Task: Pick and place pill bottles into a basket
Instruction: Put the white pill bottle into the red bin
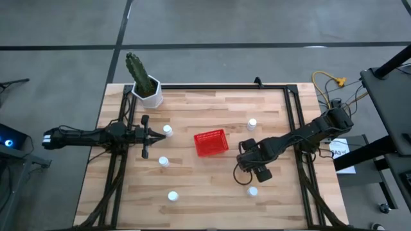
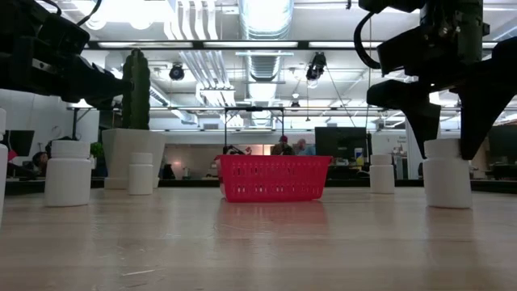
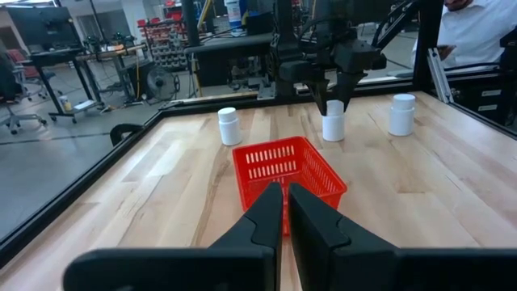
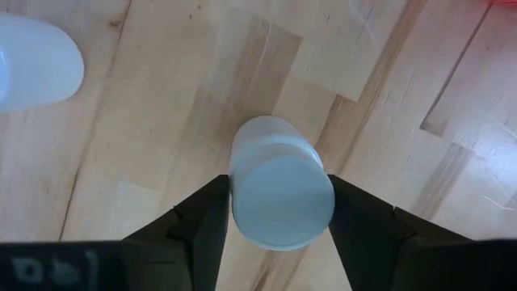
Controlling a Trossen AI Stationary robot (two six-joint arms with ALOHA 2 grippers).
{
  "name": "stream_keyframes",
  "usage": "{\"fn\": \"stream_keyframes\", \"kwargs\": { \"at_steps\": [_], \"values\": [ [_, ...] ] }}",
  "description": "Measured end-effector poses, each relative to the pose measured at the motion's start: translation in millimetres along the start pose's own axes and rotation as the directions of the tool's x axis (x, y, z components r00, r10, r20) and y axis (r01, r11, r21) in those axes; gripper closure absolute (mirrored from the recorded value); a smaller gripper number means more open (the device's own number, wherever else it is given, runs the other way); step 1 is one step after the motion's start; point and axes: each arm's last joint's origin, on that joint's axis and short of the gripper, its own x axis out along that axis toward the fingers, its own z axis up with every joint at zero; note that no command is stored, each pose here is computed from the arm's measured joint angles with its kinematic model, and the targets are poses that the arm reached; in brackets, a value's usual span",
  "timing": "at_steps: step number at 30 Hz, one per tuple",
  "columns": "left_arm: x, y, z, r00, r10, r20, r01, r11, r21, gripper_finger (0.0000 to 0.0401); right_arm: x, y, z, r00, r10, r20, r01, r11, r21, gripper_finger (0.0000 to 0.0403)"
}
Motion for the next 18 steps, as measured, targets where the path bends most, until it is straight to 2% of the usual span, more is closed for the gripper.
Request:
{"fn": "stream_keyframes", "kwargs": {
  "at_steps": [8, 18],
  "values": [
    [0.0, 0.0, 0.0, 1.000, 0.000, 0.000, 0.000, 1.000, 0.000, 0.0396, -1.1, -0.4, 0.7, 1.000, 0.002, 0.005, -0.002, 1.000, -0.002, 0.0254],
    [0.0, 0.0, 0.0, 1.000, 0.000, 0.000, 0.000, 1.000, 0.000, 0.0396, -17.1, -15.5, 12.3, 0.998, -0.006, 0.062, 0.005, 1.000, 0.027, 0.0254]
  ]
}}
